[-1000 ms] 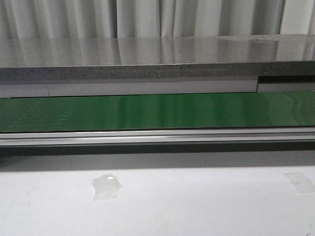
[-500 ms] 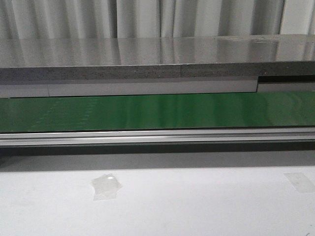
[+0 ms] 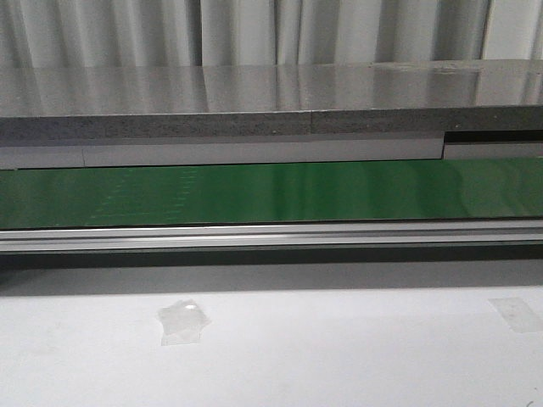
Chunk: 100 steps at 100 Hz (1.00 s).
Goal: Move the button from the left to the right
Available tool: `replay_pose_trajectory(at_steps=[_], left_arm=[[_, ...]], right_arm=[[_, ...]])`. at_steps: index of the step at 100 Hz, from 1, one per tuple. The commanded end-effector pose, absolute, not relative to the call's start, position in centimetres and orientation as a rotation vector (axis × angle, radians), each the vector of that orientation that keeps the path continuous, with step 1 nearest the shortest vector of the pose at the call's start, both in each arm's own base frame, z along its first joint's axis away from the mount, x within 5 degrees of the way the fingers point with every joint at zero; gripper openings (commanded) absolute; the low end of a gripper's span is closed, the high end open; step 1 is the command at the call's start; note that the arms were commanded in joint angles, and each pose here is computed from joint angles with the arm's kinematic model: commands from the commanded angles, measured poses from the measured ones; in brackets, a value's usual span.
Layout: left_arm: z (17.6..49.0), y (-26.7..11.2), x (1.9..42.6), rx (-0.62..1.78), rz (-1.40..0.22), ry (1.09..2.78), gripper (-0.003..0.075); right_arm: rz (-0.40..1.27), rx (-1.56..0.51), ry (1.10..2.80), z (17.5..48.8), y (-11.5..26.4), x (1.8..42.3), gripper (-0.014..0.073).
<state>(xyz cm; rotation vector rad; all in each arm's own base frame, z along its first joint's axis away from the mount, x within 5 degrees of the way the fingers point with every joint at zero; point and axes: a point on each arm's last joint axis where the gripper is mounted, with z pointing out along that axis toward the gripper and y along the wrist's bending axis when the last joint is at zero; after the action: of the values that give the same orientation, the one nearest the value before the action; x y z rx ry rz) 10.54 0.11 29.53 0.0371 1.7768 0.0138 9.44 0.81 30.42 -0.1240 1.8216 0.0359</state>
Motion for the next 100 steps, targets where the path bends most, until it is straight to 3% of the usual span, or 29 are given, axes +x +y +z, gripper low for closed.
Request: replay_pose_trajectory(at_steps=[1, 10, 37, 100], left_arm=[[30.99, 0.35, 10.63, 0.001, 0.027, 1.691, -0.0020], [30.99, 0.35, 10.63, 0.001, 0.027, 1.691, -0.0020], [30.99, 0.35, 10.63, 0.001, 0.027, 1.691, -0.0020], [30.99, 0.35, 10.63, 0.001, 0.027, 1.691, -0.0020]], right_arm=[[0.038, -0.106, 1.726, 31.62, 0.79, 8.78, 0.0409], [0.040, -0.108, 1.712, 31.71, 0.83, 8.34, 0.0321], [0.039, -0.107, 1.707, 31.75, 0.82, 8.31, -0.0108], [0.041, -0.106, 1.707, 31.76, 0.82, 8.31, -0.0101]])
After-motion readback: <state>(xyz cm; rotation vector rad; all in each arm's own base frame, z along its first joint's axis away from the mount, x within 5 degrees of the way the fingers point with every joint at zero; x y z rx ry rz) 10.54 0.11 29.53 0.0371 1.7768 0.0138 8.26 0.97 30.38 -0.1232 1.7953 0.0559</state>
